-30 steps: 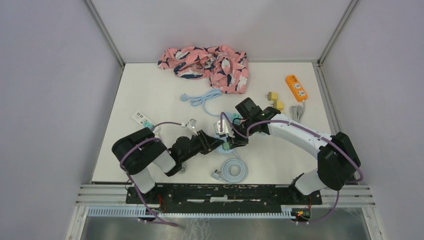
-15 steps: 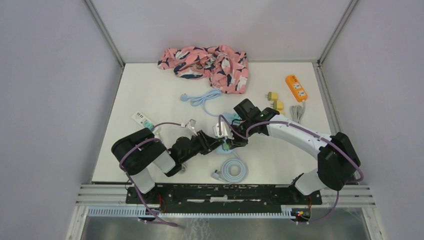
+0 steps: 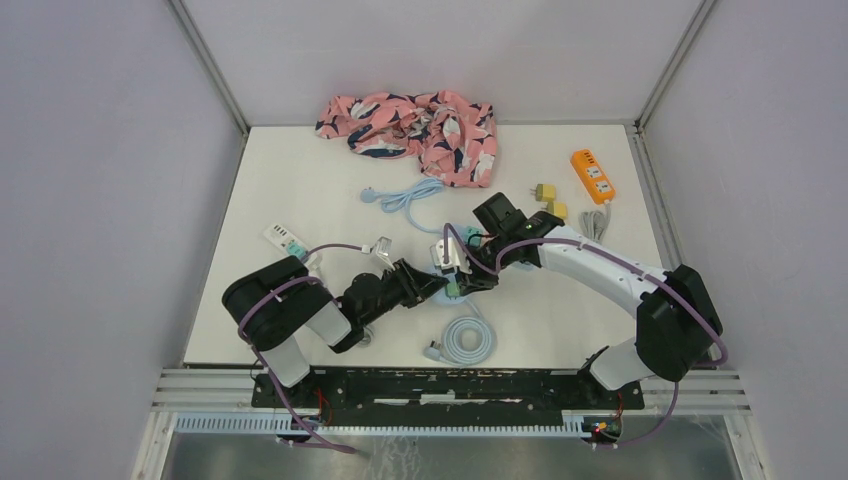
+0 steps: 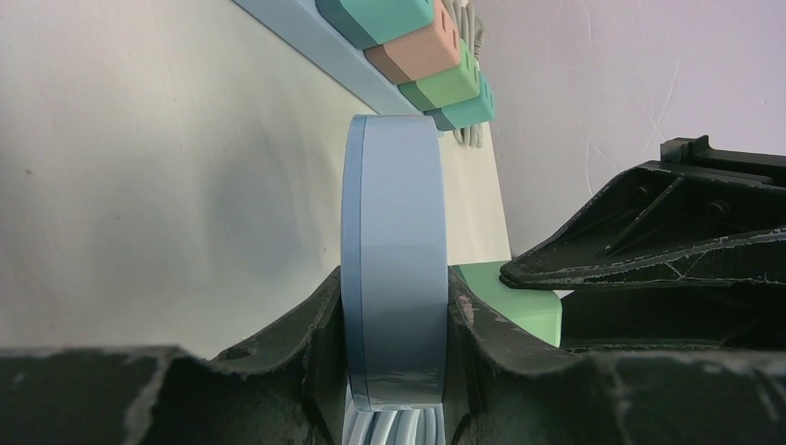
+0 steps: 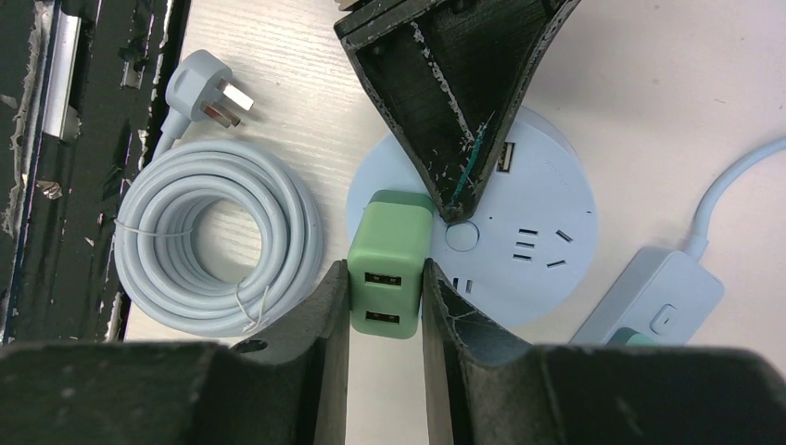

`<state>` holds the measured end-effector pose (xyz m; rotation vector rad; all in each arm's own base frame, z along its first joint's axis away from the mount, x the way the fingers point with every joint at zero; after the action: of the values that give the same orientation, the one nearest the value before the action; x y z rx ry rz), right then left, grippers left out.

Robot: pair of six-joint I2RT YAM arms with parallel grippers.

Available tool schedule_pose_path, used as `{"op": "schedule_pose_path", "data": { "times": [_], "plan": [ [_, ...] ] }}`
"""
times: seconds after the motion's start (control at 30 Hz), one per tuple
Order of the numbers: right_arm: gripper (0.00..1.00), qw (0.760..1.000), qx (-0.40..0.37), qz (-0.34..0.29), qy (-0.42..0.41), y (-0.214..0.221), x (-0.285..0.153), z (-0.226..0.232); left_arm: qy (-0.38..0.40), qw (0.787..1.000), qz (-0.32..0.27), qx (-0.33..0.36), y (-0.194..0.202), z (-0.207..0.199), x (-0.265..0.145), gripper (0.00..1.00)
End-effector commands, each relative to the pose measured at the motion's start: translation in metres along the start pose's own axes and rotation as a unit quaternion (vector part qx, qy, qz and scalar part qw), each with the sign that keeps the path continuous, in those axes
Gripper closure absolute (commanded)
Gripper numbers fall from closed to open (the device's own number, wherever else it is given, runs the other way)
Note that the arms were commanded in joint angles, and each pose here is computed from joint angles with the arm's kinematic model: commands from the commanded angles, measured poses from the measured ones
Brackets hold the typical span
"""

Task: Pull the plug off the socket
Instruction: Remove the plug from the socket.

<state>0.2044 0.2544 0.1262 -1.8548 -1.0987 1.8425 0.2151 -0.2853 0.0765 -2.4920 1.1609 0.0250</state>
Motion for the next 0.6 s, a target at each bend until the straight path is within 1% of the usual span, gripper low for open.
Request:
{"op": "schedule_pose_path", "data": {
  "times": [0.0, 0.57],
  "plan": [
    [1.00, 0.999, 0.042, 0.001, -0.011, -0.008, -0.034, 0.019, -0.101, 0.992, -0.068, 0.016, -0.023, 0.049, -0.010, 0.97],
    [1.00, 0.999, 0.019, -0.013, -0.031, -0.011, -0.040, 0.030, -0.123, 0.990, -0.067, 0.012, -0.021, 0.059, -0.010, 0.97]
  ]
}}
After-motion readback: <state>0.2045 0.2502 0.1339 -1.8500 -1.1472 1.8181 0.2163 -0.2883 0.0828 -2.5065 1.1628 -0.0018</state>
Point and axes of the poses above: each gripper's point midway between its finger pads, its own x axis out along the fingers, its own z axis along the line the jaws close on, y = z × x, the point moved 2 cm from there along -x, back along the fingers, and after that the axes turned 6 degrees about -x, right-handed, at the moved point
